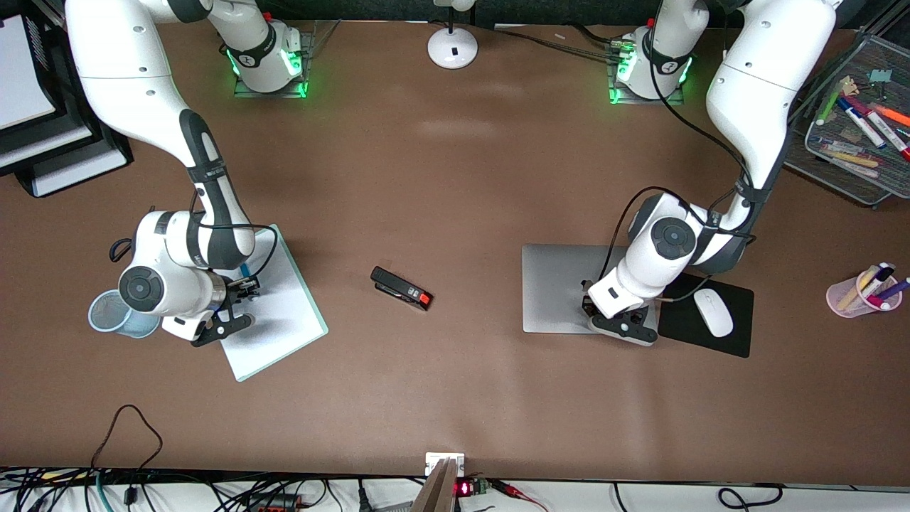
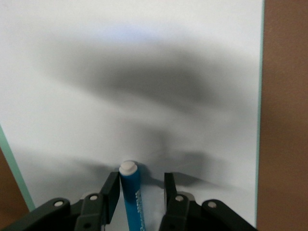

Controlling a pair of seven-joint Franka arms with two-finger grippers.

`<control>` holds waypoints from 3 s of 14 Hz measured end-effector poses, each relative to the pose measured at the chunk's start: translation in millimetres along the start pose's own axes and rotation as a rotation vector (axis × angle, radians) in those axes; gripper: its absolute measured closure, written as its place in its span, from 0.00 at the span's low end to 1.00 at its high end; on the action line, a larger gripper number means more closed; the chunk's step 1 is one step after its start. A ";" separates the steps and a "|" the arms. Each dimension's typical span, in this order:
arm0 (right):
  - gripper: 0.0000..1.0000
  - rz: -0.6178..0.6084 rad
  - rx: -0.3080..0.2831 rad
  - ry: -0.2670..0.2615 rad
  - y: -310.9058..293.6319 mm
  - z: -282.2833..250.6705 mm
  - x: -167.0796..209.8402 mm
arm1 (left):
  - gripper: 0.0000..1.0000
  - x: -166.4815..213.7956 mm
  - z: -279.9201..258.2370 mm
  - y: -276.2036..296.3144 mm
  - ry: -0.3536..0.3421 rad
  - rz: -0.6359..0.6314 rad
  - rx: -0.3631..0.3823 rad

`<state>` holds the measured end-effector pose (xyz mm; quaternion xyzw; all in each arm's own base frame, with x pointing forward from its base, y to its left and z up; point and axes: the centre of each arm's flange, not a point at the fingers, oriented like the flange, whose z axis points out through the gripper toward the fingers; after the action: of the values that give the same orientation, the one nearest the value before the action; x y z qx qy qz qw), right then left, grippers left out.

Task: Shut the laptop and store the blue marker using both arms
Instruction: 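Push the laptop lid down shut with the left gripper, then lift the marker with the right gripper while the left gripper withdraws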

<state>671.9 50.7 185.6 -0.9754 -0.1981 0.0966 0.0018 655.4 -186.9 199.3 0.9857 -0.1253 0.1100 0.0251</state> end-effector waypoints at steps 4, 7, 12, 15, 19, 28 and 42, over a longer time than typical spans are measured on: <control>0.55 -0.001 -0.001 0.004 -0.1 -0.9 1.0 | 0.99 -4.2 11.3 0.6 -0.016 -0.001 -0.005; 0.58 -0.001 0.000 0.005 -0.8 -0.9 1.4 | 0.99 -2.9 13.1 0.8 -0.011 -0.002 -0.008; 0.63 -0.002 0.001 0.006 -1.7 -0.9 1.8 | 0.99 -1.2 13.3 -0.7 0.001 -0.006 -0.010; 0.67 -0.002 0.002 0.007 -2.0 -0.9 1.9 | 0.99 2.0 9.2 -2.2 -0.019 -0.007 0.000; 0.73 0.002 0.012 0.011 -2.6 -1.0 2.2 | 0.98 10.7 -24.1 -0.4 -0.095 0.001 0.039; 0.83 -0.012 0.011 0.029 -3.1 -8.0 6.3 | 0.44 14.6 -129.1 9.4 -0.209 0.005 0.126; 0.83 -0.403 0.062 0.218 -10.9 -157.9 -0.5 | 0.00 27.9 -318.1 -1.1 -0.435 -0.112 0.115</control>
<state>697.1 66.0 341.1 -0.9202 -0.3847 -0.0057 0.0726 615.1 -168.0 515.6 0.9914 -0.0665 -0.0999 -0.0526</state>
